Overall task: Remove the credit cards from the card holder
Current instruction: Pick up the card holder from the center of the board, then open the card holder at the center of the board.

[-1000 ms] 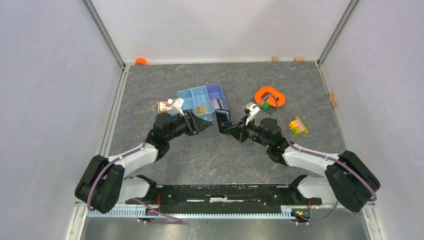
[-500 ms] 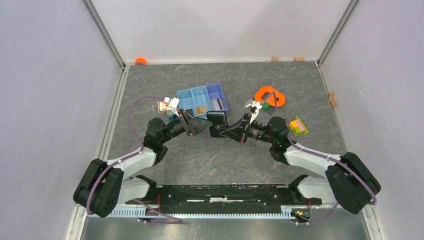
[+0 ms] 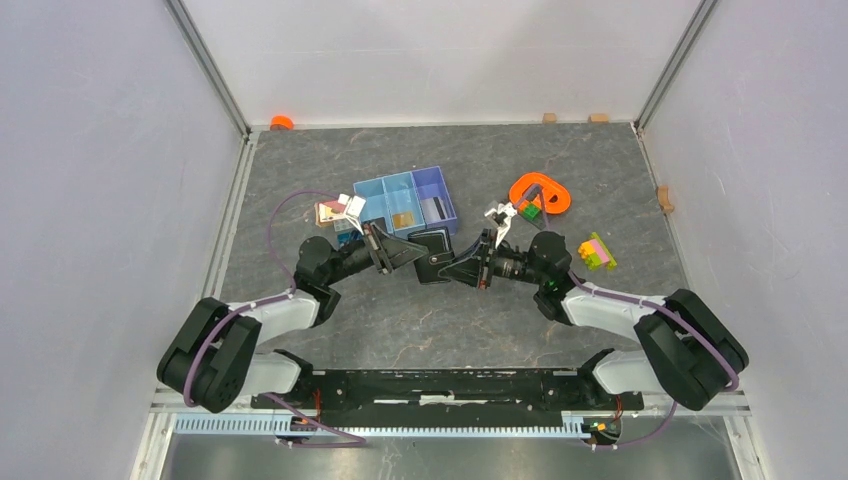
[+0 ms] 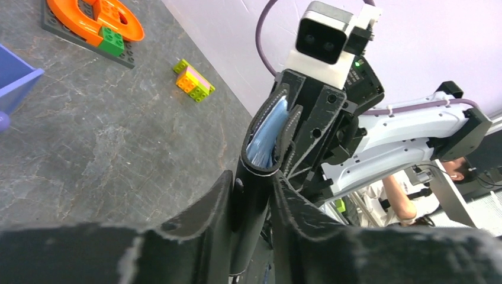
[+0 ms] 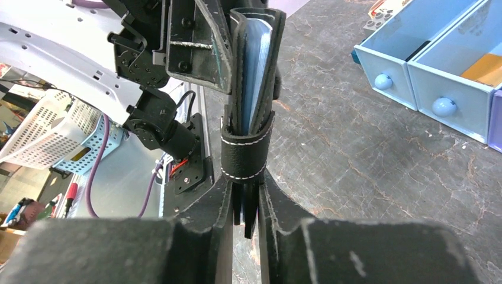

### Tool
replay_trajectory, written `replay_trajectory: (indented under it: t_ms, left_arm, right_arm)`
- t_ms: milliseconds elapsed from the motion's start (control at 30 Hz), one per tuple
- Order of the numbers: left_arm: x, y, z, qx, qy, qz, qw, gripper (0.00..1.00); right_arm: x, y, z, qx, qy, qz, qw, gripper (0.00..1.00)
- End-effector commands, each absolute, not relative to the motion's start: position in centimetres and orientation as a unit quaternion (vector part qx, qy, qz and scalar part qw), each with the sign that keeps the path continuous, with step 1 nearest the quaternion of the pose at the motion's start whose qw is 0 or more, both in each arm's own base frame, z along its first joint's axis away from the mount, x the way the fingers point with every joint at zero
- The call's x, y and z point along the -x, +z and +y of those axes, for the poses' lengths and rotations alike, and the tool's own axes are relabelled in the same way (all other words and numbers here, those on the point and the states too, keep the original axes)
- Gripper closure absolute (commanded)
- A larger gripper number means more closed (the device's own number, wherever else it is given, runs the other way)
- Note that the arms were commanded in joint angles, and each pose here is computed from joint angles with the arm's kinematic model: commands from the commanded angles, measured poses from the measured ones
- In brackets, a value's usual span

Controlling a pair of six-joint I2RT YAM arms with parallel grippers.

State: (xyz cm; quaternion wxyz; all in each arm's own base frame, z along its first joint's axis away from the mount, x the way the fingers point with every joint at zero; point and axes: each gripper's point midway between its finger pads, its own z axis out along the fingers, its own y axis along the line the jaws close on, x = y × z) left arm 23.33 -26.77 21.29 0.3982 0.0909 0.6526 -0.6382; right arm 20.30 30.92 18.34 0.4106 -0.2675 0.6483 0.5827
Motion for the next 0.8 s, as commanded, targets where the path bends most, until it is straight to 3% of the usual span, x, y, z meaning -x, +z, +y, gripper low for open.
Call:
replay_trajectory:
  t_ms: [0,133,367,533,767]
  left_arm:
    - [-22.8,23.4,-27.3,-0.115,-0.659,0.624,0.403,0.79]
    - [-23.6,22.6,-27.2,-0.101,-0.642,0.645,0.403,0.96]
    - [-25.2,20.2,-26.5,-0.067,-0.586,0.696,0.409,0.98]
    - [-25.2,19.5,-27.0,-0.069,-0.575,0.708,0.404,0.98]
    - [-25.0,18.9,-28.0,-0.078,-0.568,0.719,0.393,0.98]
  right_arm:
    - [-21.3,20.3,30.8,0.275,0.576,0.625,0.449,0.73]
    - [-23.6,18.4,29.5,0.255,0.503,0.670,0.482,0.50]
    - [-25.8,18.3,26.6,0.238,0.376,0.698,0.561,0.24]
    - [-25.4,18.3,27.7,0.266,0.295,0.706,0.586,0.24]
    - [-25.2,17.7,28.7,0.274,0.260,0.715,0.588,0.29]
